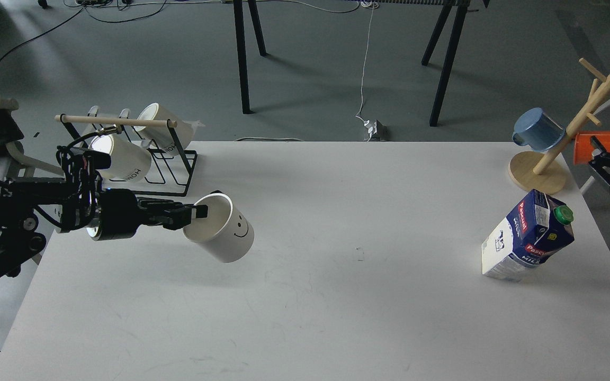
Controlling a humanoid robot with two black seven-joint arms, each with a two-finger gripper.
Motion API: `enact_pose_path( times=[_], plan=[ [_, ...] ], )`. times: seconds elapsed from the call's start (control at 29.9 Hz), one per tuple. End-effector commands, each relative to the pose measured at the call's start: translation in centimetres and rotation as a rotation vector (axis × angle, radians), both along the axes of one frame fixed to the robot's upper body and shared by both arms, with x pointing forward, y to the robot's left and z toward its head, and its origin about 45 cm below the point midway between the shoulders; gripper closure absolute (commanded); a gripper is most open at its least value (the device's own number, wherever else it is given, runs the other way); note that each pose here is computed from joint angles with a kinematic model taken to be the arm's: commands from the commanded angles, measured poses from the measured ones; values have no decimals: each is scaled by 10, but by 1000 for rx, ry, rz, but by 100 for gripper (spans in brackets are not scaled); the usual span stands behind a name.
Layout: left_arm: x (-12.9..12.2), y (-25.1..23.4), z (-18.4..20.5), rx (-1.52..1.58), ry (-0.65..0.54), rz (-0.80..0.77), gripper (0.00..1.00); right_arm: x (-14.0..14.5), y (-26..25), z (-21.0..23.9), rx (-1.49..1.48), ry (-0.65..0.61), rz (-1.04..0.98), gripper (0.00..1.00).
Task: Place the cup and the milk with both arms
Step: 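Lift the white mug with the left gripper and carry it toward table center, then set the mug upright on the table and open the left gripper, then withdraw the left arm and reach the right gripper toward the milk carton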
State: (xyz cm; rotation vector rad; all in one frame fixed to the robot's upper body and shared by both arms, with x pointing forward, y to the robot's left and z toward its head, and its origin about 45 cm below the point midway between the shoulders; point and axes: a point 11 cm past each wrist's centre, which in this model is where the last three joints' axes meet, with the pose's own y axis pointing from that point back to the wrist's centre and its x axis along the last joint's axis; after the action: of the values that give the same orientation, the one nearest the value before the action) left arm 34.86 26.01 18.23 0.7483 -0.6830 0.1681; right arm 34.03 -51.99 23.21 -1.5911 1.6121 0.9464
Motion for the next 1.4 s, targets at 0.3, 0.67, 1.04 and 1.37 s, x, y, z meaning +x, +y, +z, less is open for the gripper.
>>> enact_pose_path(
  times=[0.3,0.67,1.04,1.37],
  plan=[
    [14,-101,-71,120,-51,-160,94,-2,-12,12,-24,-15,-18,1],
    [14,-99,-72,105,-36,-143,73,-2,-10,10,-22,-10,-14,1],
    [19,-89,-56,-45,63,-24,25,-8,-9,2,-11,12,-8,1],
    [66,-7,23,-448,133,344,14,-60,-3,-3,132,94,30,1]
  ],
)
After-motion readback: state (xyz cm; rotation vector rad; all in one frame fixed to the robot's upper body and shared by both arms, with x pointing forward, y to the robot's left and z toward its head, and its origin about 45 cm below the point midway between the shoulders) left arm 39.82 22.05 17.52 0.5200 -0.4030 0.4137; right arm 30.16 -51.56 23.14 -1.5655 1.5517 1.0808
